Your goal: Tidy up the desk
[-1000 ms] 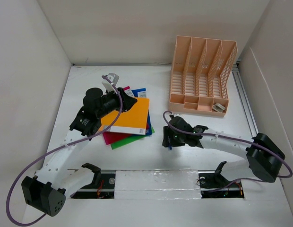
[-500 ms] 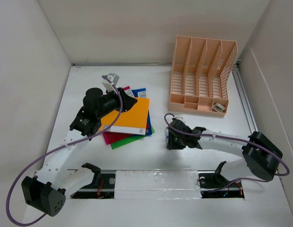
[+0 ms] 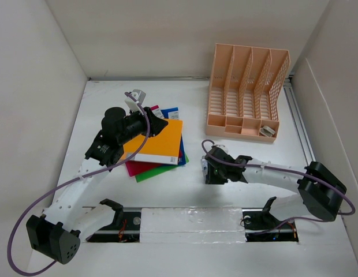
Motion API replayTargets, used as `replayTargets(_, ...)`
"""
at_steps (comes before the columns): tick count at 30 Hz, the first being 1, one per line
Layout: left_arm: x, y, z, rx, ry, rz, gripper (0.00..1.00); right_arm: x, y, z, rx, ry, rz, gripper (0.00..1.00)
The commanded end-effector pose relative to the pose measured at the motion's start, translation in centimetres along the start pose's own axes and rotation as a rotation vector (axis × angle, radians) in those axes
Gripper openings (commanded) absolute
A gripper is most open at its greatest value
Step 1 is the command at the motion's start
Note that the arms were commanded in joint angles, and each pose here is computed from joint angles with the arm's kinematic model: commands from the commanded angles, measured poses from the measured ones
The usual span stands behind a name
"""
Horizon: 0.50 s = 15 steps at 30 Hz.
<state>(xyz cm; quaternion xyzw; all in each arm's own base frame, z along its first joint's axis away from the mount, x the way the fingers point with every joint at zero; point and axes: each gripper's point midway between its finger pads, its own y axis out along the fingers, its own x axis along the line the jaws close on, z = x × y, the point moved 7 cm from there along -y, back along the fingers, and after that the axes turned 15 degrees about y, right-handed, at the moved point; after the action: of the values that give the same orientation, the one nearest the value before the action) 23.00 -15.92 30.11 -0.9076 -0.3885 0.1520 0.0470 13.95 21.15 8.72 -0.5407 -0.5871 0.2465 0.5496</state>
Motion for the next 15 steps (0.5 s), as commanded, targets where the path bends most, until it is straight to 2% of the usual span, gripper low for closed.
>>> replayTargets(1,-0.6,-0.3,-1.4,-0.051,0.032,0.035,0.23,-0.2,-0.9,0.1,-0.014,0.015,0.003,0.24)
replayTargets(6,-0.7,-0.5,-1.6,-0.061,0.034,0.038,0.23,-0.2,-2.1,0.1,-0.028,0.02,0.013,0.16)
replayTargets(15,-1.0,-0.6,-1.7,-0.068,0.034,0.052,0.23,2.1,-7.2,-4.6,-0.253,0.035,-0.045,0.13)
